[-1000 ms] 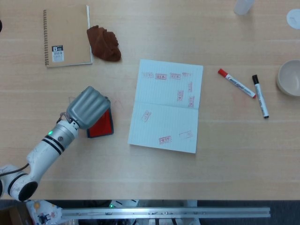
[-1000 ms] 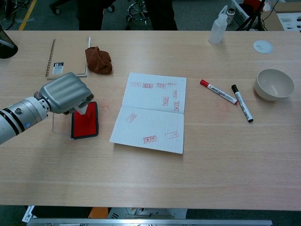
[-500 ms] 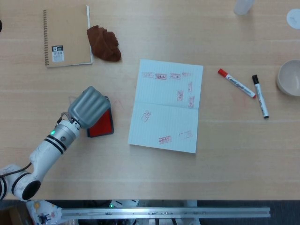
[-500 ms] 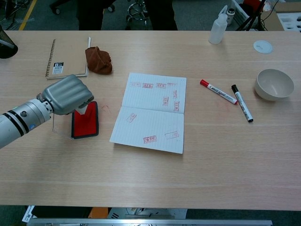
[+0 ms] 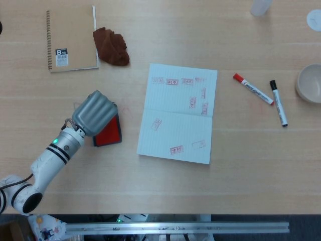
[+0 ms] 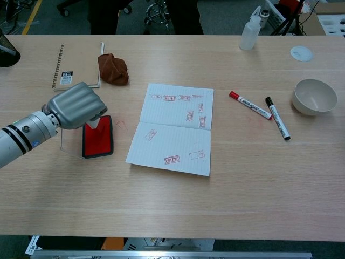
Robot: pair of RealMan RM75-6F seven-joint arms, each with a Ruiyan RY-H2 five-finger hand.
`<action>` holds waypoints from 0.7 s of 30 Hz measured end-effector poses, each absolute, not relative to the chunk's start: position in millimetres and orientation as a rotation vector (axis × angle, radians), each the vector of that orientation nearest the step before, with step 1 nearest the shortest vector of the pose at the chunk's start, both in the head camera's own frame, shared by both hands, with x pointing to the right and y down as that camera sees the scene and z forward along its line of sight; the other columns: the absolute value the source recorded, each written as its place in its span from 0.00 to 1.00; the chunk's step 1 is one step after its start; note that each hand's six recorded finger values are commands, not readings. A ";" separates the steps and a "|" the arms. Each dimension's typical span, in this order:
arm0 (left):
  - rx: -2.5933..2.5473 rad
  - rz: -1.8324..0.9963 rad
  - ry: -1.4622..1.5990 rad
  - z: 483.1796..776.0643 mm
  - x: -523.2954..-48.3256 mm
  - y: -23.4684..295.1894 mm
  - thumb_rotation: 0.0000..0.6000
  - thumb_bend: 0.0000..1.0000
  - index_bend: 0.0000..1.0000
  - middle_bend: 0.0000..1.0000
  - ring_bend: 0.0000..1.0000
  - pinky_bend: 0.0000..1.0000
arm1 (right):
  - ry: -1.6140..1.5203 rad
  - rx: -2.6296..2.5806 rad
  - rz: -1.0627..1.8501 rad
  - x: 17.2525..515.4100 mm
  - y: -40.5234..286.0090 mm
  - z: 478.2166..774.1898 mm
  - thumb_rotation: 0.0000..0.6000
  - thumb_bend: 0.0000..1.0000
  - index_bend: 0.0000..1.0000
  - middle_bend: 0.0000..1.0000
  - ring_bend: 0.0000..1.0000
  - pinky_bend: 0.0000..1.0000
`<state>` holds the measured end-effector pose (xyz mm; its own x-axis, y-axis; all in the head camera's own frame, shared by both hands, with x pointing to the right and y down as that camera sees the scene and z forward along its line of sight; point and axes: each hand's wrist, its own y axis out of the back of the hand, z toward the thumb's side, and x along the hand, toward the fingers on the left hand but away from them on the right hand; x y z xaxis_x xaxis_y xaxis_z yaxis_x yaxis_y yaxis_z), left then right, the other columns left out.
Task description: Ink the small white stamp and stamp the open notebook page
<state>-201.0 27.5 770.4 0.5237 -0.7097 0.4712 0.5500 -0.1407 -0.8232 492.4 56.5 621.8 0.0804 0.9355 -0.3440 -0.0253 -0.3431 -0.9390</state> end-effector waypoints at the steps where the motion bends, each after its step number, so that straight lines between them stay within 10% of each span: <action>1: -1.314 -1.096 0.156 770.6 -201.2 27.2 1.00 0.23 0.63 1.00 1.00 1.00 | -0.951 -1.492 1.401 492.3 56.5 621.8 1.00 0.15 0.21 0.36 0.27 0.39; 21: -1.348 -1.101 0.145 778.9 -197.6 32.9 1.00 0.23 0.62 1.00 1.00 1.00 | -0.955 -1.487 1.411 493.7 57.6 621.1 1.00 0.15 0.21 0.36 0.27 0.40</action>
